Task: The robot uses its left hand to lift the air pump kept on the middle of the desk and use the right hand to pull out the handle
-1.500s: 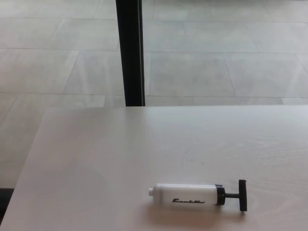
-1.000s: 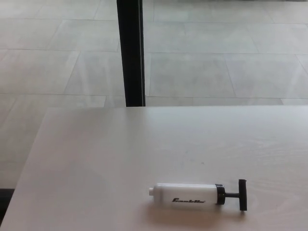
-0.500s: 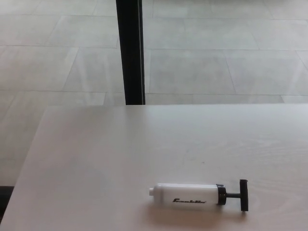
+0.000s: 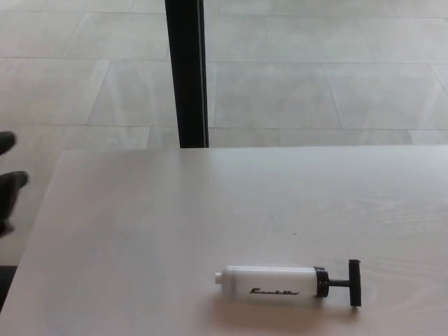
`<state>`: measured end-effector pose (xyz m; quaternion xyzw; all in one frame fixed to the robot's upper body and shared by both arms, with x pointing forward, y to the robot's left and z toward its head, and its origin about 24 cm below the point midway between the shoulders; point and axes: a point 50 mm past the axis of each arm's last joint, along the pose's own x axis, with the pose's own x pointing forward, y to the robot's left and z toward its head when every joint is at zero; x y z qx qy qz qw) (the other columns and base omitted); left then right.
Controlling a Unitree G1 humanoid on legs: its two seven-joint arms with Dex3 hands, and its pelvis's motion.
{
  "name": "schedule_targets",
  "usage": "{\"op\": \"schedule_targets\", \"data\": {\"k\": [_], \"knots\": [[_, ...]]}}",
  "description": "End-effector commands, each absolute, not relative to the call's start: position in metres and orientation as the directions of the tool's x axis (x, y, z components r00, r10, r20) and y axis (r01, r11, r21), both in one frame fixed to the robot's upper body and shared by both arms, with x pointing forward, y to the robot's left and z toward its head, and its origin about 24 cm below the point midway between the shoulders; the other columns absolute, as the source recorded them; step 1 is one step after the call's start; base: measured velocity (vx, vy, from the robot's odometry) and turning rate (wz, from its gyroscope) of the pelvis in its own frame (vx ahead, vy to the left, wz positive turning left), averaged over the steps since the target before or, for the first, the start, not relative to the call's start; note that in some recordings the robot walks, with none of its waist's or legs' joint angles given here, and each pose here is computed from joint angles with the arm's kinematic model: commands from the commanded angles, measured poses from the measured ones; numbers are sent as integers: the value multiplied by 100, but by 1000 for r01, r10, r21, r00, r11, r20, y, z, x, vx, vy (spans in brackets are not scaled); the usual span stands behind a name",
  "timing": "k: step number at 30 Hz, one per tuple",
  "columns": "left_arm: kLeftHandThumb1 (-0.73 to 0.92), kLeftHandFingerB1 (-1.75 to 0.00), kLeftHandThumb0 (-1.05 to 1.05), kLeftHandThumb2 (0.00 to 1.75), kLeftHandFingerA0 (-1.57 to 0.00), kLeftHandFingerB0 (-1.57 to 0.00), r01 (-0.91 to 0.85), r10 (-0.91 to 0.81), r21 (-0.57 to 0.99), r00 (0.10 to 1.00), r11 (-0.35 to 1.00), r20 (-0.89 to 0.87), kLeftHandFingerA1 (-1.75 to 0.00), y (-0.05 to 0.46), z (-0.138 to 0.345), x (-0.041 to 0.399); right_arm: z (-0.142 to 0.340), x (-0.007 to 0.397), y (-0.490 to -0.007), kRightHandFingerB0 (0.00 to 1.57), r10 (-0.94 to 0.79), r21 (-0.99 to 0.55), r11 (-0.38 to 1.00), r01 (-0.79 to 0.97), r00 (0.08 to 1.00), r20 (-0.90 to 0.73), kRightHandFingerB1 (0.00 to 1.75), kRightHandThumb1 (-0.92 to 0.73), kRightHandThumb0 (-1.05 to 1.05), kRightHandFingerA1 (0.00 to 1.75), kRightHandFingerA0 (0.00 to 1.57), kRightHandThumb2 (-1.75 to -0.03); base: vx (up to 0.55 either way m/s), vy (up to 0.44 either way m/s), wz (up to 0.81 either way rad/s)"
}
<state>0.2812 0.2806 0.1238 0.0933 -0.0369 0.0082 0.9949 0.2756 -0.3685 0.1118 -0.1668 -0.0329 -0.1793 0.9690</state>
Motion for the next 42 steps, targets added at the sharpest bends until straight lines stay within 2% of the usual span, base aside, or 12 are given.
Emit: {"op": "schedule_targets", "data": {"k": [1,8,9,10,12,13,14,15,16,17,28,42], "knots": [[65,-50,-75,63,-46,-40,185,-194,513,980,838,-35,-64,195,119,305,121,290,-319,0,-68,-410,905,117,989,131,30,-69,-85,49,6,-114,0,0,0],[68,-51,-72,60,-49,-42,270,-275,548,958,792,-75,-66,164,106,308,120,285,-317,5,-59,-417,903,98,993,106,38,-75,-80,47,8,-104,0,0,0],[52,-59,-72,92,-47,-40,276,-278,563,957,779,-85,-68,160,105,310,121,286,-316,0,-59,-418,903,99,993,106,39,-69,-74,52,13,-111,0,0,0],[68,-50,-72,61,-50,-43,282,-285,585,954,761,-90,-65,156,105,312,121,286,-315,0,-59,-419,902,98,993,104,38,-72,-80,52,16,-112,0,0,0],[53,-57,-71,91,-44,-39,293,-289,607,951,739,-106,-66,151,104,314,122,287,-313,11,-55,-417,904,96,993,109,27,-92,-84,40,17,-70,0,0,0],[68,-48,-70,60,-45,-42,297,-293,617,949,728,-111,-62,147,104,315,123,287,-312,10,-55,-417,904,99,992,116,28,-92,-84,41,17,-70,0,0,0],[68,-47,-69,60,-45,-42,303,-296,626,948,718,-118,-61,145,103,315,122,288,-311,0,-51,-407,909,95,992,118,38,-72,-83,55,20,-113,0,0,0],[51,-52,-60,97,-45,-26,324,-309,648,940,689,-141,-66,137,102,316,122,289,-308,0,-48,-391,916,92,992,120,49,-46,-37,50,2,-109,0,0,0],[51,-52,-60,97,-45,-26,330,-313,654,938,680,-148,-66,134,102,316,123,289,-307,0,-50,-391,916,94,991,121,49,-46,-37,50,2,-109,0,0,0],[67,-44,-65,60,-45,-40,334,-316,660,937,673,-151,-55,133,101,316,123,289,-306,13,-50,-393,915,95,991,124,29,-92,-82,42,20,-69,0,0,0],[56,-46,-73,102,-38,-16,423,-341,768,897,482,-280,-63,98,91,323,126,292,-298,17,-33,-379,922,82,991,132,31,-92,-77,45,21,-70,0,0,0],[67,-39,-98,104,0,-14,484,-228,875,853,10,-469,-26,70,67,318,125,295,-292,20,-36,-330,940,81,990,140,33,-92,-73,49,23,-69,0,0,0]]}}
